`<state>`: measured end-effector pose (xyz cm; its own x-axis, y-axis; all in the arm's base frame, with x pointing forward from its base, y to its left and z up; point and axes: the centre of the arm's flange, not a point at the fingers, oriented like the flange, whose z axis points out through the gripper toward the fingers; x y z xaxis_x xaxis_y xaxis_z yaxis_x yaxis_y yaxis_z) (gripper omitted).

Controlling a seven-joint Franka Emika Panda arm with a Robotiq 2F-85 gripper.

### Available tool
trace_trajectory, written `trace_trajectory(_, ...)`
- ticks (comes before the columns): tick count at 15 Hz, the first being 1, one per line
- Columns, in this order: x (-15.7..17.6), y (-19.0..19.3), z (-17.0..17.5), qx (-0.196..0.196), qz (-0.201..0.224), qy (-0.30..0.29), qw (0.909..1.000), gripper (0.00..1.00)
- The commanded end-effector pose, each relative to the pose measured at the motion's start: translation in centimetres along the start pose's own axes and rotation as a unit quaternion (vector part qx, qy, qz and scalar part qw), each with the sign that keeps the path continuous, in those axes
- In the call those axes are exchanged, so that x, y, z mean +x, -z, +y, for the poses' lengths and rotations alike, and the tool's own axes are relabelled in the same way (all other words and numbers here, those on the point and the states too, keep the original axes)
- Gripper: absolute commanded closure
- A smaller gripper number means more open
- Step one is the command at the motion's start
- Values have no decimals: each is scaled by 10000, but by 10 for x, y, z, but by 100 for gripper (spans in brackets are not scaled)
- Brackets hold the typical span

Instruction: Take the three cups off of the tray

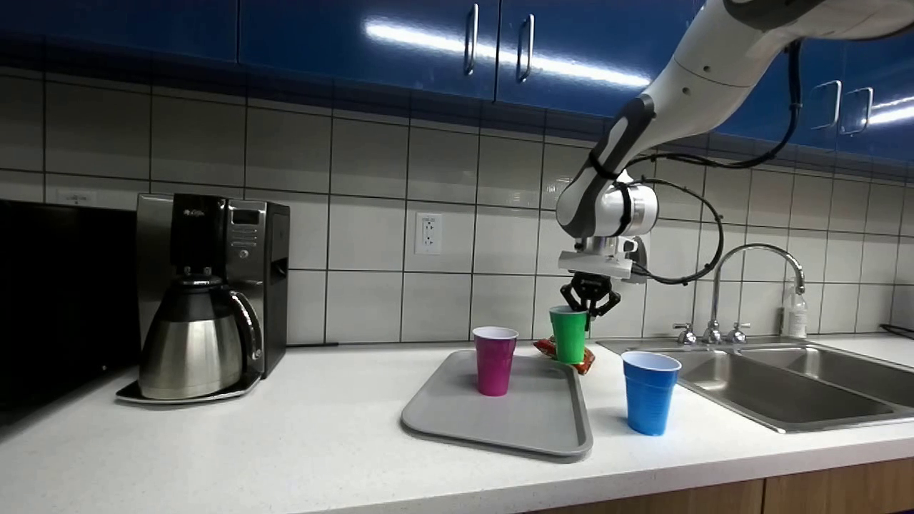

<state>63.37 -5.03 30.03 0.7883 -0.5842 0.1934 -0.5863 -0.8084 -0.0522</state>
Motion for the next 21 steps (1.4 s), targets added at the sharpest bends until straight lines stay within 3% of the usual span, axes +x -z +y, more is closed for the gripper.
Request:
trace_trajectory(1,-12,16,26,-10,-32,-197,9998,99)
trace_trajectory(12,-18,0,85,-175,-286,-556,9979,99)
trace_trajectory(21,-23,-10,97,-221,-425,-628,9969,99)
